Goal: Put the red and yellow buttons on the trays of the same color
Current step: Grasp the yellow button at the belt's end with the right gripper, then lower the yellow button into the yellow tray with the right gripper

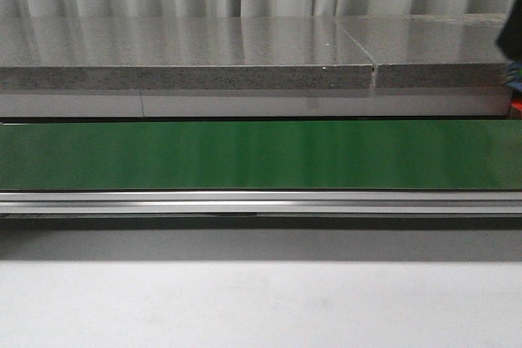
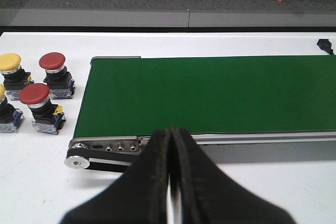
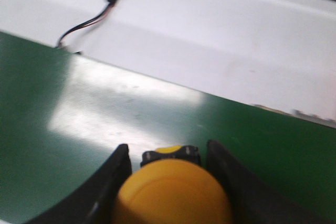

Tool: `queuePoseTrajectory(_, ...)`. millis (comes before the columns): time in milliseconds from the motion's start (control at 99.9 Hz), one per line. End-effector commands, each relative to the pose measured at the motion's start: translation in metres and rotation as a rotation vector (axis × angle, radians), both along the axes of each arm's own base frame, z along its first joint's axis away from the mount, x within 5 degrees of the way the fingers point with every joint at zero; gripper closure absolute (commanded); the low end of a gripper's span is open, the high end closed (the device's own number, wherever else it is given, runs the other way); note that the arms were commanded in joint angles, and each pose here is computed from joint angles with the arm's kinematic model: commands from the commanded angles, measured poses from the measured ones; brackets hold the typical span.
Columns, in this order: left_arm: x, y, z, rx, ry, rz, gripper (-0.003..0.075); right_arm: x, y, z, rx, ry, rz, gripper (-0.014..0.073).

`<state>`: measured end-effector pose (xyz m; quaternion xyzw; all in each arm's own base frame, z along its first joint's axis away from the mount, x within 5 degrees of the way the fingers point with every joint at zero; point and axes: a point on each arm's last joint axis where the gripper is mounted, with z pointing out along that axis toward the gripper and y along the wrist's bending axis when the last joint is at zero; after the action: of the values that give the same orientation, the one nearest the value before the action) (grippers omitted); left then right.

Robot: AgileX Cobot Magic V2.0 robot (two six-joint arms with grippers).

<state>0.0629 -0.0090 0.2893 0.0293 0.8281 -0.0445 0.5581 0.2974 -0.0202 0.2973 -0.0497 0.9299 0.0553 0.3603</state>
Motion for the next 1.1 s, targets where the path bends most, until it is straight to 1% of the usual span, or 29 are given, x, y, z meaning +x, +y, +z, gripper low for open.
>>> queuePoseTrajectory(0,0.002,-0.001,0.014,-0.027,-0.086,0.0,0.0739,-0.01,-0.034,0.028,-0.006,-0.115,-0.139,0.0578)
queuePoseTrajectory(60,0.002,-0.001,0.014,-0.027,-0.086,0.0,0.0739,-0.015,-0.061,0.03,-0.013,-0.136,-0.243,0.0578)
queuePoseTrajectory(120,0.002,-0.001,0.014,-0.027,-0.086,0.0,0.0739,-0.024,-0.094,0.032,-0.001,-0.165,-0.397,0.0578)
queuePoseTrajectory(240,0.002,-0.001,0.014,-0.027,-0.086,0.0,0.0739,-0.045,-0.143,0.032,0.001,-0.206,-0.619,0.0578)
queuePoseTrajectory(290,0.002,-0.001,0.014,-0.027,-0.086,0.0,0.0739,-0.052,-0.157,0.031,-0.001,-0.211,-0.676,0.0578)
queuePoseTrajectory(330,0.002,-0.001,0.014,-0.027,-0.086,0.0,0.0739,-0.059,-0.17,0.03,0.019,-0.22,-0.749,0.0578)
queuePoseTrajectory(421,0.002,-0.001,0.014,-0.027,-0.086,0.0,0.0739,-0.065,-0.187,0.026,0.036,-0.248,-0.845,0.0578)
queuePoseTrajectory(551,0.002,-0.001,0.014,-0.027,-0.086,0.0,0.0739,-0.064,-0.199,0.02,0.022,-0.268,-0.888,0.0578)
queuePoseTrajectory(621,0.002,-0.001,0.014,-0.027,-0.086,0.0,0.0739,-0.061,-0.204,0.013,0.022,-0.258,-0.897,0.0578)
queuePoseTrajectory(771,0.002,-0.001,0.014,-0.027,-0.086,0.0,0.0739,-0.056,-0.214,-0.006,0.032,-0.198,-0.906,0.0578)
queuePoseTrajectory(1091,0.002,-0.001,0.014,-0.027,-0.086,0.0,0.0739,-0.048,-0.223,-0.047,0.072,-0.066,-0.903,0.0578)
